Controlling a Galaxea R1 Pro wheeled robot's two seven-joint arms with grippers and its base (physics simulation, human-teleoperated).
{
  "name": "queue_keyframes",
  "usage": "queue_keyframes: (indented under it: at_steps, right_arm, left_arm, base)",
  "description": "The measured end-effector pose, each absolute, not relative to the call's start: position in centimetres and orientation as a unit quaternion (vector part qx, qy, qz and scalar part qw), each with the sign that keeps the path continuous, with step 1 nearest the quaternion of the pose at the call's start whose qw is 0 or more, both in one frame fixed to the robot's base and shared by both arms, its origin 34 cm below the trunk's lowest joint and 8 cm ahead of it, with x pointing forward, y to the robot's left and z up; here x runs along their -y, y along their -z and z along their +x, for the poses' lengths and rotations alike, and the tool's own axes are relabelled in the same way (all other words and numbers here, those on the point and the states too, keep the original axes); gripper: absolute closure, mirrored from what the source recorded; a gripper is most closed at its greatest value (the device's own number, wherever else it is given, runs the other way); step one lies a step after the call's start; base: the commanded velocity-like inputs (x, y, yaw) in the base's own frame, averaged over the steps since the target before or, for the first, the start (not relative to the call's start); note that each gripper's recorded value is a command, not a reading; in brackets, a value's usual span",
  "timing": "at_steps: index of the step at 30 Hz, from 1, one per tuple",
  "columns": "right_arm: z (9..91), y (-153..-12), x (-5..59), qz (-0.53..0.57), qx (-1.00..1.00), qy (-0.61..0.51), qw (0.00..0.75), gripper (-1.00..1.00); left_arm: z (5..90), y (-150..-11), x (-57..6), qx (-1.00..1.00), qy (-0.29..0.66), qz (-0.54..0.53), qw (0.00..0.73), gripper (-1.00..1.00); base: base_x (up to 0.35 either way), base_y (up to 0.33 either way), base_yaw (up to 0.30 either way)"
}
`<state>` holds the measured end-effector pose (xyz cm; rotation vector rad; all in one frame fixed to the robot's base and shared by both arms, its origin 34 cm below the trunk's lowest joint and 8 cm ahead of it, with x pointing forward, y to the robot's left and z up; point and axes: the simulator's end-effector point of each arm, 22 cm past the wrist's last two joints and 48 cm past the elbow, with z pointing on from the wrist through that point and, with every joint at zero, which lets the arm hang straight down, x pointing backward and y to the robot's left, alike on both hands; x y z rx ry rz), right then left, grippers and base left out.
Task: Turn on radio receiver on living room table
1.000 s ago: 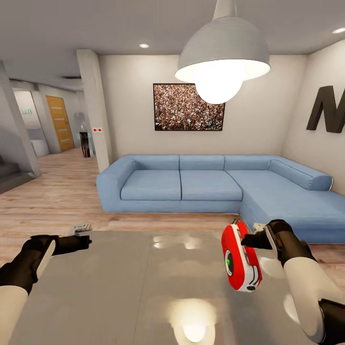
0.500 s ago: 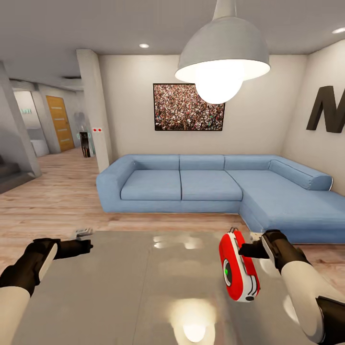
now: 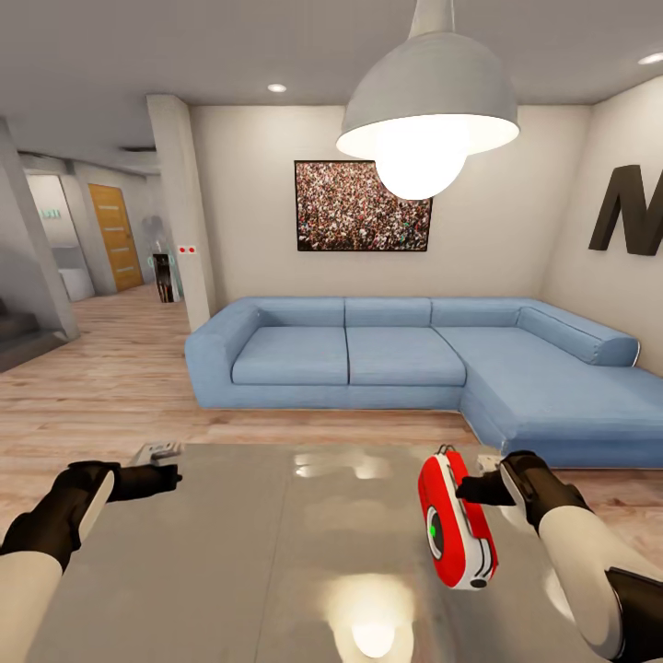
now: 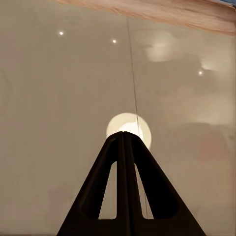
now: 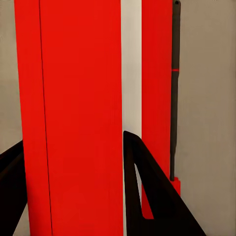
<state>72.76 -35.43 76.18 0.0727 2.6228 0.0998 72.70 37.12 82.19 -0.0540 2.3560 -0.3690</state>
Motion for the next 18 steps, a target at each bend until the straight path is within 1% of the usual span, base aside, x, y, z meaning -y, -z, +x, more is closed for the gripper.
queue_keyframes:
  at_steps: [7, 18]
  right_arm:
    - [73.1, -76.2, 35.5, 0.022, -0.963, -0.035, 0.267, 1.0]
    - [72.5, -74.9, 35.0, 0.018, -0.965, -0.04, 0.26, 1.0]
  left_arm:
    - [72.9, -81.8, -37.3, -0.914, 0.141, -0.018, 0.379, 1.0]
    - [72.7, -80.3, -37.5, -0.914, 0.14, -0.019, 0.38, 1.0]
  base:
    - [0.0, 0.0, 0.0]
    - [0.0, 0.0, 0.0]
